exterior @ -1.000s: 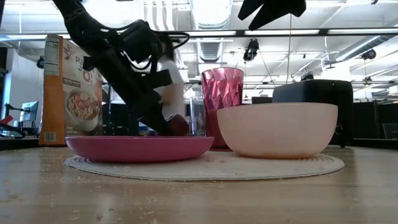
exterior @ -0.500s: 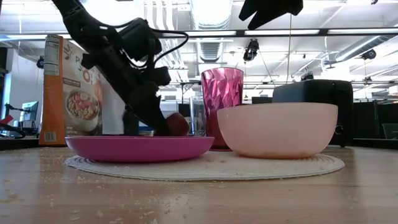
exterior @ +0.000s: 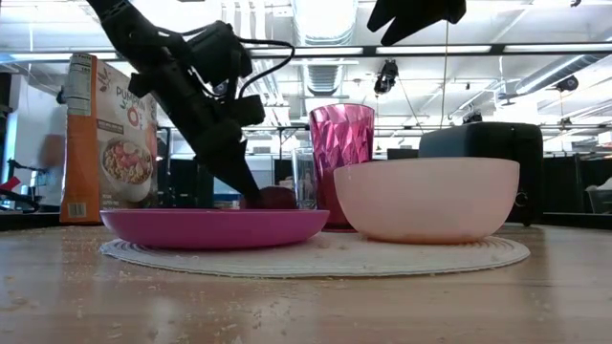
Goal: Arrange a breakfast setting
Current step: Put the apple on the white tablemat to the top of the pink plate, then put the blue spoon to the right of the white tablemat
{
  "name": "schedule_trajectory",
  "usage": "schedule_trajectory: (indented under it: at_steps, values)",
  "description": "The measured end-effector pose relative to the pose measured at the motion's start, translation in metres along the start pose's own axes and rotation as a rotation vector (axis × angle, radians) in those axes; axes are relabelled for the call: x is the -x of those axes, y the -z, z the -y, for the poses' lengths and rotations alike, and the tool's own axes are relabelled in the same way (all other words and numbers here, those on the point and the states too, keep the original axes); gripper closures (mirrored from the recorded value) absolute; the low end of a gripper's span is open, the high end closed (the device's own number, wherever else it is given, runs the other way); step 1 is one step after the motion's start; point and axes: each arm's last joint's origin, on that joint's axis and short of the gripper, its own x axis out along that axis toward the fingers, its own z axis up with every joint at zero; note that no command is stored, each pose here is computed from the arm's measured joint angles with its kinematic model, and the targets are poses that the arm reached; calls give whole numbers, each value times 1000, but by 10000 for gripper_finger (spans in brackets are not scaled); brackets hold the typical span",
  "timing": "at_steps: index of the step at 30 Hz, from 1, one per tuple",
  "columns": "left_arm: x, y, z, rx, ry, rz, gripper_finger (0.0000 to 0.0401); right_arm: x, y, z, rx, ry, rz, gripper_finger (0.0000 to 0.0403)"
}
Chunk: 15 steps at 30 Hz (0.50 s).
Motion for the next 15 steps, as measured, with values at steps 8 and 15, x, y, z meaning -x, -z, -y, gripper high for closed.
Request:
schedule_trajectory:
  at_steps: [8,15]
  values:
    - [20,-17,1,-45,5,37,125,0,0,0,-2,-1,1,179]
    - [63,-28,3,-47,26,137,124,0,-1,-1,-8,-6,8,179]
